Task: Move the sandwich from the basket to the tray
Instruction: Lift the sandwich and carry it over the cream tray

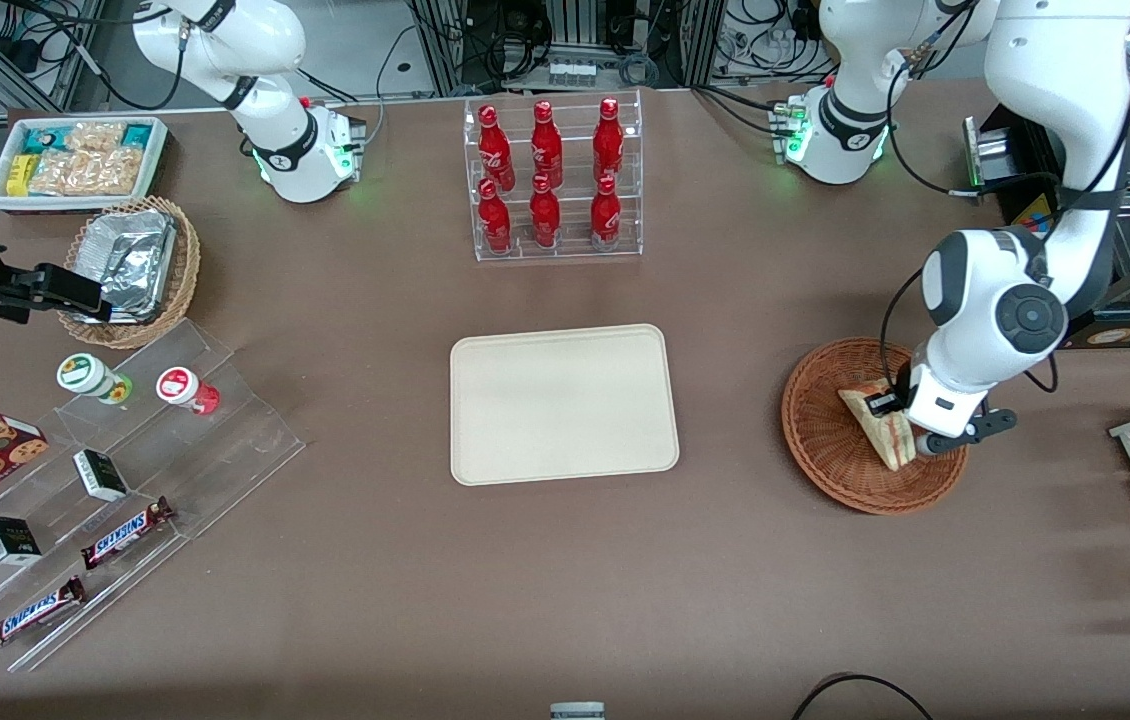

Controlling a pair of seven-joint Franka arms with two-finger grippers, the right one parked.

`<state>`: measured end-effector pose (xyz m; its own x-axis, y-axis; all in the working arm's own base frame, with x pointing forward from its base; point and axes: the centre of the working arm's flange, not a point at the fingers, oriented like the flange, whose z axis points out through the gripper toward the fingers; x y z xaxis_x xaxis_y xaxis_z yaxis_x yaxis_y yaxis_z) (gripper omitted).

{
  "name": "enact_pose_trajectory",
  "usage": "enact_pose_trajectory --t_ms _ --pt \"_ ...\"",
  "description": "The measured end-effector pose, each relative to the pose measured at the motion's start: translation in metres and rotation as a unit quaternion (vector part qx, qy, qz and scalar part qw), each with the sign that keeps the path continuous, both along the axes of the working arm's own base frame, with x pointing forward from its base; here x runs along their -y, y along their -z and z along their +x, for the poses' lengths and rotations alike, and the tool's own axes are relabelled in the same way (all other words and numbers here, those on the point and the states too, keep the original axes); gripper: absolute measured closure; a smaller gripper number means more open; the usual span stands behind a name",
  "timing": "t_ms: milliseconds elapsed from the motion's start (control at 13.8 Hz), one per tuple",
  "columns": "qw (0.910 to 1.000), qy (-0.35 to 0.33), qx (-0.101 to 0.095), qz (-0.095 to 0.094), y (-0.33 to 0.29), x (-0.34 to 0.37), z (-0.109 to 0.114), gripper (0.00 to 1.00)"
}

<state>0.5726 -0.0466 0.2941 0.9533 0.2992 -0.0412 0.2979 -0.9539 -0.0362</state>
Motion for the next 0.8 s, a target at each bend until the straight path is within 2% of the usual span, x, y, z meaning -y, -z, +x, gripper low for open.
enact_pose_trajectory --t_ms 145,291,436,582,800 --pt "0.9997 0.019 -0.009 0.012 -0.045 0.012 0.013 0.84" --pt "0.999 0.041 -0.013 0.015 -0.1 0.041 0.024 0.85" --pt "0.9976 0.067 -0.005 0.015 -0.145 0.078 0.03 0.85" --pt "0.9952 0.097 0.006 0.008 -0.163 0.122 0.025 0.85" --pt "0.9911 0.133 0.005 -0.012 -0.162 0.194 0.008 0.85"
